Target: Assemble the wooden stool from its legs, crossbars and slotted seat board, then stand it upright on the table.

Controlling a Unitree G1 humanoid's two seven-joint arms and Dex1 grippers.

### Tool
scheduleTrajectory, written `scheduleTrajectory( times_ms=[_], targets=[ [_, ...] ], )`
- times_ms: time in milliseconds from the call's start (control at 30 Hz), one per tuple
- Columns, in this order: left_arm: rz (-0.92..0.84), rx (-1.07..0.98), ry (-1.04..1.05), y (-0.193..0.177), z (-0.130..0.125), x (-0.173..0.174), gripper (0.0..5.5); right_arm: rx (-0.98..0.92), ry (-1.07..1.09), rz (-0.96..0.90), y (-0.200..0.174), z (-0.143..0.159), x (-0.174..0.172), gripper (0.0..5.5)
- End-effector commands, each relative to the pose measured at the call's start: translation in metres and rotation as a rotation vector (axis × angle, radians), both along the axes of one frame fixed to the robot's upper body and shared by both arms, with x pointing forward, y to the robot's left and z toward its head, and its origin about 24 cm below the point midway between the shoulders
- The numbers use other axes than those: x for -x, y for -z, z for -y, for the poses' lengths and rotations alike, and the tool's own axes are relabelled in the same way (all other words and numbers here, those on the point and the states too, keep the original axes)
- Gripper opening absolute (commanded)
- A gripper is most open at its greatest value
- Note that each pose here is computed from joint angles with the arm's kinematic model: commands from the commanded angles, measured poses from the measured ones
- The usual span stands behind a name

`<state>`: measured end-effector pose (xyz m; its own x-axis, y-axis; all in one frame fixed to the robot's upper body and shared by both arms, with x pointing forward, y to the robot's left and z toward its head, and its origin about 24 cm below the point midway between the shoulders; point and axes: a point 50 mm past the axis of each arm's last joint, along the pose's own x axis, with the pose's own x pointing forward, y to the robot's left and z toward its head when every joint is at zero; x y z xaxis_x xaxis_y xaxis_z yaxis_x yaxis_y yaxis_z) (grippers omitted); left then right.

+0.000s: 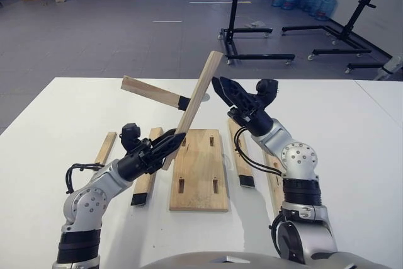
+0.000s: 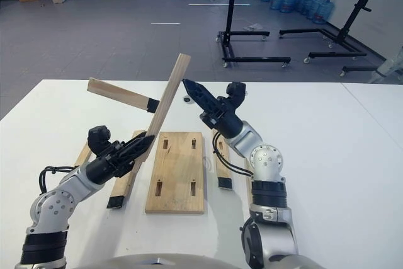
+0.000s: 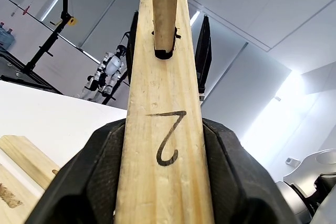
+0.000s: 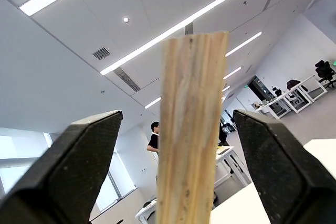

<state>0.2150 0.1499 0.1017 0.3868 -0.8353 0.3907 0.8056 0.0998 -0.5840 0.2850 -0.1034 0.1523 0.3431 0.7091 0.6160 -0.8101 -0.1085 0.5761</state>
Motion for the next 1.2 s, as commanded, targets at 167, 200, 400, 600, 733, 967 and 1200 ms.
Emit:
scheduleTrajectory(
  times_ms=[167,200,400,600,733,967,1200],
  targets=[
    [0.001,-0.042,0.054,0.003,0.007,0.005,2.04,0.07,-0.056,0.032,-0.005,-0.014,0.001,3.88],
    [0.002,-0.042,0.057,0.003,0.008,0.006,2.04,0.079,-0.054,0.037,-0.004,-0.014,0.001,3.88],
    [0.005,-0.036,0.058,0.003,0.009,0.007,2.04,-0.024,-0.071,0.108,-0.01,-0.003,0.006,2.94],
    [0.004,-0.039,0.037,0.007,0.011,0.008,2.03,-0.022,-0.091,0.149,-0.016,-0.002,0.008,2.15],
    [-0.013,-0.074,-0.001,0.012,0.013,0.005,2.03,-0.003,-0.076,0.188,-0.019,-0.001,0.007,2.14],
    [-0.034,-0.091,-0.043,0.018,0.01,0.003,3.02,0.012,0.033,0.303,-0.032,0.014,0.007,2.11],
    [-0.037,-0.23,-0.132,0.03,-0.007,0.007,3.98,0.07,0.292,0.41,-0.052,0.035,-0.018,2.1]
  ],
)
